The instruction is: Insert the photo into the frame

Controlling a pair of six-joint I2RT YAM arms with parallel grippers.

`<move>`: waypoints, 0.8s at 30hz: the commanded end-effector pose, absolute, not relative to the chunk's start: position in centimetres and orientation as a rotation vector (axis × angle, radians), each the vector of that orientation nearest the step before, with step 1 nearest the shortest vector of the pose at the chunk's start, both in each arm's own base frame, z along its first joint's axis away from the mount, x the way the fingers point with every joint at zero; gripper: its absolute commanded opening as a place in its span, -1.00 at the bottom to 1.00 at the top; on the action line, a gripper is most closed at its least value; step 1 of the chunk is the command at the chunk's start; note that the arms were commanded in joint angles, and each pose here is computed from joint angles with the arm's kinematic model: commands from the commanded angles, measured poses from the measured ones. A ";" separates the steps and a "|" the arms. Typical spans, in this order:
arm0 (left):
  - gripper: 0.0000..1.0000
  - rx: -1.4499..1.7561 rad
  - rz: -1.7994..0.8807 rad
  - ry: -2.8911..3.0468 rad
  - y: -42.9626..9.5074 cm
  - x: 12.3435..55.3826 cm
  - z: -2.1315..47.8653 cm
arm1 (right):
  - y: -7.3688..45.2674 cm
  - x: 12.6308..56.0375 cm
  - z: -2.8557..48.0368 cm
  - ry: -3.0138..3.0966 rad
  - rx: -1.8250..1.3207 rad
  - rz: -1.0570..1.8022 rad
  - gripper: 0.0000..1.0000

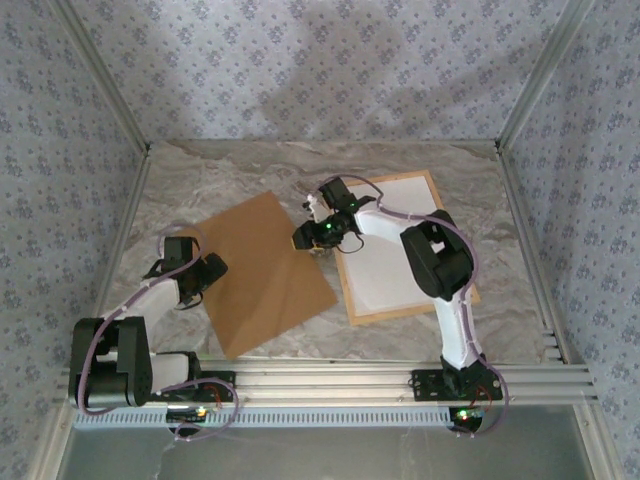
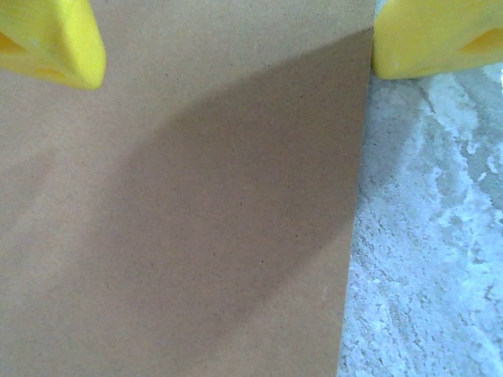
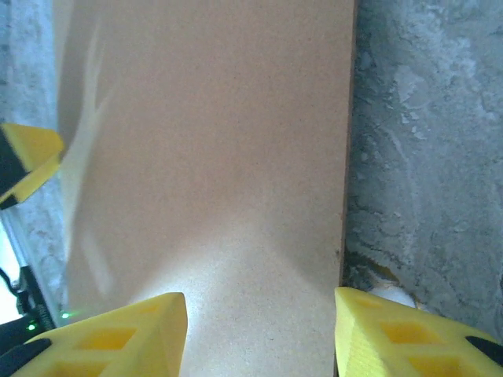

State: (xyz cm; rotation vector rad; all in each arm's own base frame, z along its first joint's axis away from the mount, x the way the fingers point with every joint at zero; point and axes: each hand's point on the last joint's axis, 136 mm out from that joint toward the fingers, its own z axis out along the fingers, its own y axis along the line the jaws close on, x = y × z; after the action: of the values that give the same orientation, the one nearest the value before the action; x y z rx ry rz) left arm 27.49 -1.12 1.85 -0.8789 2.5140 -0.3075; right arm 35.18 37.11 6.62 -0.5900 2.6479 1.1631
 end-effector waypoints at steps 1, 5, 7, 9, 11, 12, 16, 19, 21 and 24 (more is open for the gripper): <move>0.80 -0.750 -0.718 2.506 -6.6 28.8 1.3 | 42.0 30.4 14.5 2.366 -0.825 1.602 -0.03; 0.80 -0.749 -0.733 2.500 -6.8 28.8 1.4 | 41.9 30.1 15.7 2.301 -0.813 1.640 -0.09; 0.80 -0.749 -0.744 2.495 -6.9 28.9 1.5 | 41.9 30.2 16.2 2.273 -0.789 1.649 -0.12; 0.80 -0.750 -0.754 2.493 -7.0 28.8 1.5 | 41.9 30.4 16.8 2.244 -0.759 1.653 -0.15; 0.80 -0.752 -0.763 2.492 -7.1 28.8 1.5 | 41.9 30.7 17.1 2.226 -0.723 1.644 -0.17; 0.80 -0.754 -0.769 2.489 -7.1 28.8 1.6 | 41.9 30.9 17.3 2.217 -0.701 1.639 -0.18; 0.80 -0.763 -0.795 2.475 -7.3 28.7 1.9 | 42.3 31.5 18.0 2.175 -0.608 1.632 -0.19; 0.80 -0.769 -0.804 2.466 -7.4 28.5 2.0 | 42.5 31.9 18.1 2.136 -0.516 1.624 -0.20; 0.80 -0.773 -0.810 2.458 -7.4 28.5 2.2 | 42.6 32.2 17.9 2.114 -0.457 1.616 -0.21; 0.80 -0.781 -0.824 2.447 -7.5 28.5 2.4 | 43.1 32.6 18.2 2.061 -0.376 1.609 -0.24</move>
State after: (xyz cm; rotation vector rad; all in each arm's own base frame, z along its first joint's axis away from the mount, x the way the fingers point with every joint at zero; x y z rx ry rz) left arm 27.66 -1.00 2.28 -0.9519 2.4342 -0.3654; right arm 37.25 38.58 14.29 -0.2643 2.1933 1.4009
